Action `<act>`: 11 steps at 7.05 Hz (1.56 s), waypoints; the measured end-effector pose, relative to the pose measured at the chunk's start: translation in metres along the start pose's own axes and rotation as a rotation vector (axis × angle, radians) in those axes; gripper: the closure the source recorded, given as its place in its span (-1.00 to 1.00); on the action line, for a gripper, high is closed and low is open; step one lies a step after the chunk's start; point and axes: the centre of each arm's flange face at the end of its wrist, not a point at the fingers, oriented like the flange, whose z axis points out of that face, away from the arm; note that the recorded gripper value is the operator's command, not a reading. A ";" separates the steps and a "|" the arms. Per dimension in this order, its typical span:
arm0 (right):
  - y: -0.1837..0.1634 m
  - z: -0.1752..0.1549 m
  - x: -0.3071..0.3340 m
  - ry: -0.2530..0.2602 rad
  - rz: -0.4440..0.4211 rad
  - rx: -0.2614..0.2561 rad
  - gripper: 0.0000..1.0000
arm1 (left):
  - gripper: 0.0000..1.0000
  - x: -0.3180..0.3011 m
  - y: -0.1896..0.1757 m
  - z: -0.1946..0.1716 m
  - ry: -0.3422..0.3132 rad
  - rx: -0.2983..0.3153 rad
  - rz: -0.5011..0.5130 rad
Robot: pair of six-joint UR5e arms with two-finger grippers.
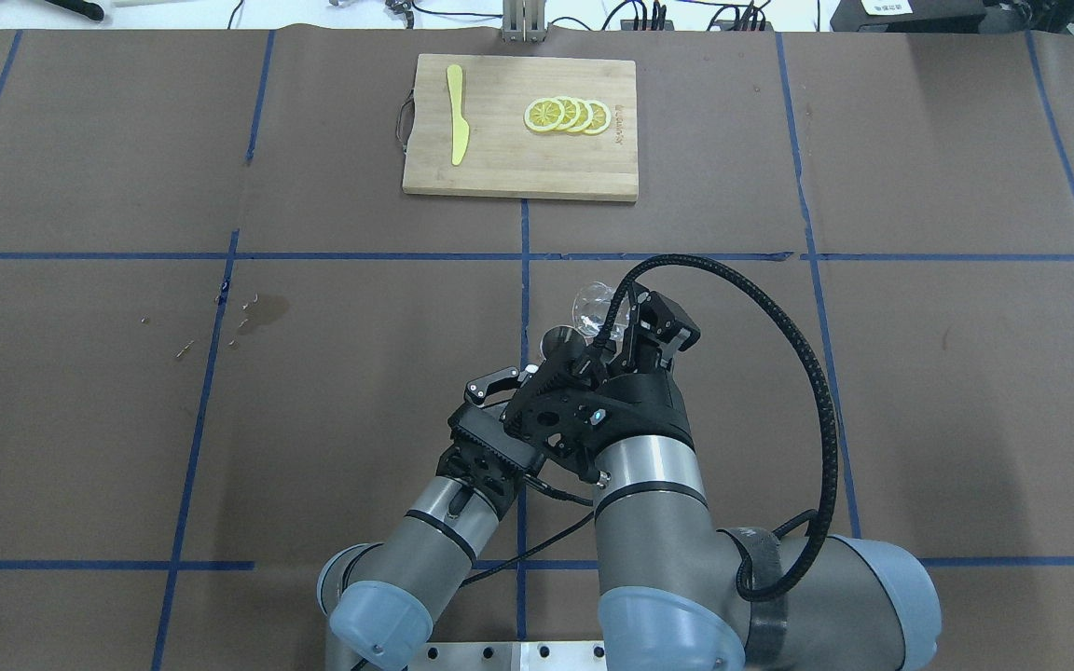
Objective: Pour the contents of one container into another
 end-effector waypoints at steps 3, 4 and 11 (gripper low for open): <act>-0.003 -0.001 0.007 0.016 -0.074 -0.012 1.00 | 1.00 0.000 0.000 0.000 -0.001 0.000 0.000; -0.005 -0.001 0.009 0.020 -0.096 -0.014 1.00 | 1.00 0.000 0.000 0.000 -0.001 0.000 0.000; -0.006 0.002 0.014 0.038 -0.190 -0.022 1.00 | 1.00 -0.001 0.000 0.000 -0.003 0.001 -0.003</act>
